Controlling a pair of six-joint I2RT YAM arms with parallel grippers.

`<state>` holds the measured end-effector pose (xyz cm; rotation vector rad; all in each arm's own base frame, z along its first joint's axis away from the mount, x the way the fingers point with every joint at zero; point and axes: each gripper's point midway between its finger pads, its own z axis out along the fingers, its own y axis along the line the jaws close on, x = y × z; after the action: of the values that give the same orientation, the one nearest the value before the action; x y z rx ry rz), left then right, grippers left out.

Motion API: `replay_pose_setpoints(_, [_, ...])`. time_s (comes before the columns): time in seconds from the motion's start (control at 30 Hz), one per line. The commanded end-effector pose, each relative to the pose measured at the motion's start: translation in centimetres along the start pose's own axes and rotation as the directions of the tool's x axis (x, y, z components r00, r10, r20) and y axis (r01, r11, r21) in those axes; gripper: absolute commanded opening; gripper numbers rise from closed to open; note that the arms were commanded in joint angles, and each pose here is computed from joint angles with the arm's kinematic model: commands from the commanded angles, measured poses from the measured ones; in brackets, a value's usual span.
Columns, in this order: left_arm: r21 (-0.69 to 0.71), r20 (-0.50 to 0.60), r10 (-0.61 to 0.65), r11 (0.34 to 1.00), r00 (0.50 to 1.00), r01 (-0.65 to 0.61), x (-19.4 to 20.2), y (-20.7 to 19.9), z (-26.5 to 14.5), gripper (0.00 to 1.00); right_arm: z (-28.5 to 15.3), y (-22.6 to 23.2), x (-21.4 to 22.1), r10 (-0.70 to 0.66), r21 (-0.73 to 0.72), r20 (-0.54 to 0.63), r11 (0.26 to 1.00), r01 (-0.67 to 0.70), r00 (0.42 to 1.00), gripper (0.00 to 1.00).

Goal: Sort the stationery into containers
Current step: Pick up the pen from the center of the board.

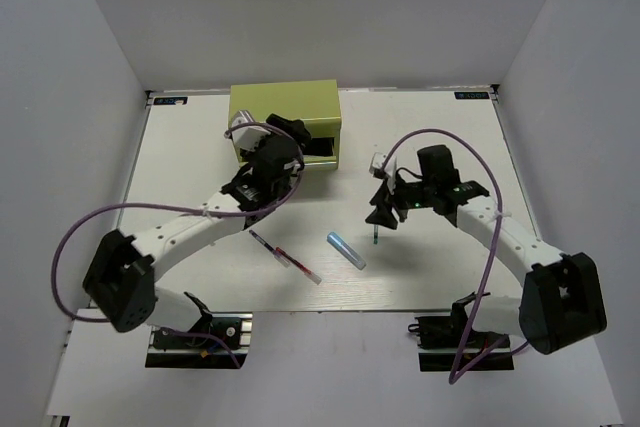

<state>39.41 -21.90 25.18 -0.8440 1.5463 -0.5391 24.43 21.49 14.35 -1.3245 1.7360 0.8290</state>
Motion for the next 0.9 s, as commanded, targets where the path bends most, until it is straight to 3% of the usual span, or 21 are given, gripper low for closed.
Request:
replay_pose_setpoints(0.0, [0.060, -0.159, 0.142, 0.989, 0.977, -0.134, -1.2, -0.5, -3.9, 0.82, 1.4, 1.9, -0.2, 0.060, -0.090, -0.032, 0.994, -0.062, 0.998, 0.58])
replay_pose_setpoints(0.13, [0.033, -0.349, 0.228, 0.972, 0.909, -0.231, -1.0, 3.4, -8.0, 1.00, 3.7, 2.4, 1.9, 0.110, -0.064, -0.154, 0.991, -0.121, 0.982, 0.57])
replay_pose_setpoints(0.23, [-0.035, -0.431, 0.199, 0.971, 0.880, -0.236, -1.3, 7.4, -11.1, 1.00, 6.0, 2.5, 2.9, 0.134, -0.042, -0.271, 0.988, -0.151, 0.953, 0.56])
replay_pose_setpoints(0.3, [-0.111, -0.464, 0.120, 0.975, 0.878, -0.192, -0.5, 10.7, -12.5, 1.00, 7.3, 3.1, 3.9, 0.141, -0.037, -0.329, 0.986, -0.162, 0.934, 0.56])
replay_pose_setpoints(0.37, [-0.091, -0.461, 0.032, 0.992, 0.887, -0.083, -1.1, 11.0, -13.9, 1.00, 8.2, 2.4, 4.3, 0.166, 0.004, -0.361, 0.984, -0.176, 0.918, 0.58])
replay_pose_setpoints(0.4, [-0.102, -0.474, 0.027, 0.991, 0.880, -0.086, -0.1, 13.0, -14.2, 1.00, 8.6, 2.6, 4.3, 0.167, 0.002, -0.371, 0.984, -0.179, 0.914, 0.58])
replay_pose_setpoints(0.53, [-0.085, -0.478, -0.071, 0.996, 0.875, 0.034, 0.8, 14.6, -15.1, 1.00, 9.7, 3.0, 5.1, 0.165, 0.013, -0.420, 0.984, -0.175, 0.892, 0.67])
replay_pose_setpoints(0.6, [-0.165, -0.491, -0.097, 0.986, 0.866, 0.017, 1.4, 16.6, -15.5, 1.00, 10.1, 3.4, 6.0, 0.162, 0.014, -0.451, 0.985, -0.175, 0.878, 0.69])
replay_pose_setpoints(0.87, [-0.352, -0.545, 0.017, 0.903, 0.838, -0.247, 1.2, 20.7, -16.7, 1.00, 11.3, 4.8, 7.5, 0.156, 0.042, -0.496, 0.987, -0.155, 0.854, 0.67])
